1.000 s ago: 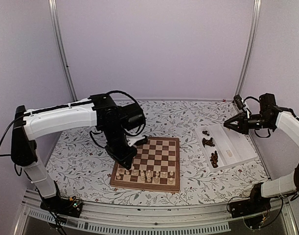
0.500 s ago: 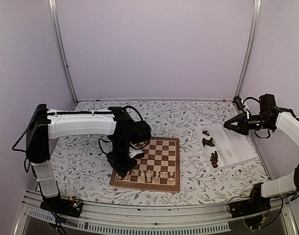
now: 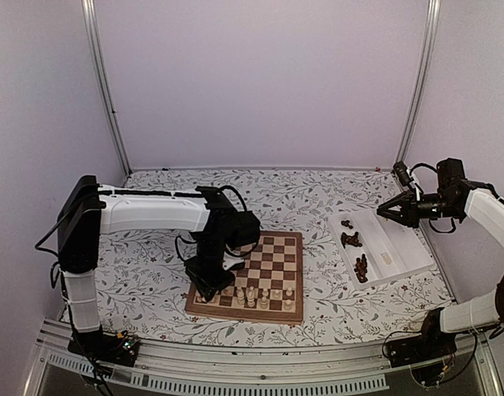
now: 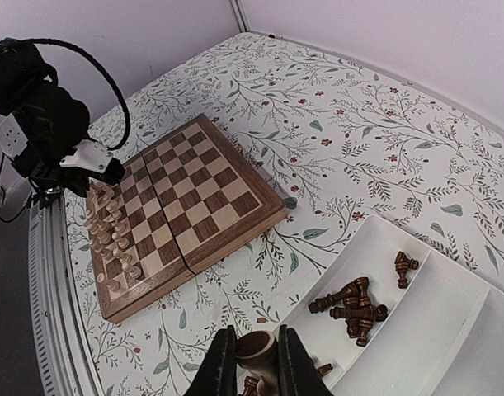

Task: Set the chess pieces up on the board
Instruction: Place the chess piece on the chessboard.

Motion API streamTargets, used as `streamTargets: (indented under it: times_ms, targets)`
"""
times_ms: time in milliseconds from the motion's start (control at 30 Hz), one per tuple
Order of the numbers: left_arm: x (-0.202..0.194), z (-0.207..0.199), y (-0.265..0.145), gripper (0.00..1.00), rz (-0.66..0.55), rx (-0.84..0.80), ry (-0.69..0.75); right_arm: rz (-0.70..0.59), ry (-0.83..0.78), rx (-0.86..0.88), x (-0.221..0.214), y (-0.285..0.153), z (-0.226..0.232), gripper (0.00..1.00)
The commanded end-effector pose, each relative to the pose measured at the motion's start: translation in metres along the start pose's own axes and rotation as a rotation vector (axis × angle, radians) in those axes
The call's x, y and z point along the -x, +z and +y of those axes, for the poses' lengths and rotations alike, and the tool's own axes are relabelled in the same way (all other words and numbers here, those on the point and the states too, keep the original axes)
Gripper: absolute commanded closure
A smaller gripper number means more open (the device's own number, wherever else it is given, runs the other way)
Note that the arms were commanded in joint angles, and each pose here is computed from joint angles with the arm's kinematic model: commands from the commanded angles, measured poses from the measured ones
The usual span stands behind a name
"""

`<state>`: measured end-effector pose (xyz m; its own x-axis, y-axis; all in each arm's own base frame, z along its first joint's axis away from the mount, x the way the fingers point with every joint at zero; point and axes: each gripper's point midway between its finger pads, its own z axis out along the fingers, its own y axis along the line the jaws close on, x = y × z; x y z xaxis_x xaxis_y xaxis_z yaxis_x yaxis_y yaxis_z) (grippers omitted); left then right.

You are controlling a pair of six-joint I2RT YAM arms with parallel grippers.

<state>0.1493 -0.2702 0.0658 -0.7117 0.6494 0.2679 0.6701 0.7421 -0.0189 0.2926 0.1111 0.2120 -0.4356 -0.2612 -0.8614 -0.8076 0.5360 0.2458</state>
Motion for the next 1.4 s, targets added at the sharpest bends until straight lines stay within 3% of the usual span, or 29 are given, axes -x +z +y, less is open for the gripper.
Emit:
streamTargets:
  times_ms: [0,167,833,1033,1200,1367]
  targets:
    - [0.005,0.003,0.000,1.00,0.000,0.010,0.001,-0.003,0.002,0.012,-0.003,0.000,0.001,0.86]
    - [0.007,0.004,0.003,0.99,0.003,0.018,0.003,-0.003,0.007,0.015,-0.003,0.001,0.002,0.86]
    - [0.013,0.000,0.002,0.79,-0.008,0.014,0.007,0.000,0.009,0.017,-0.004,0.000,0.003,0.86]
    - [0.016,-0.001,-0.006,0.78,-0.036,0.022,0.006,-0.003,0.009,0.020,-0.004,0.000,0.004,0.86]
    - [0.029,-0.009,-0.072,0.76,-0.245,-0.019,0.001,-0.017,0.010,0.037,0.002,-0.002,0.008,0.86]
    - [0.069,-0.008,-0.165,0.76,-0.647,0.089,-0.008,-0.102,0.017,0.161,0.033,-0.011,0.030,0.87]
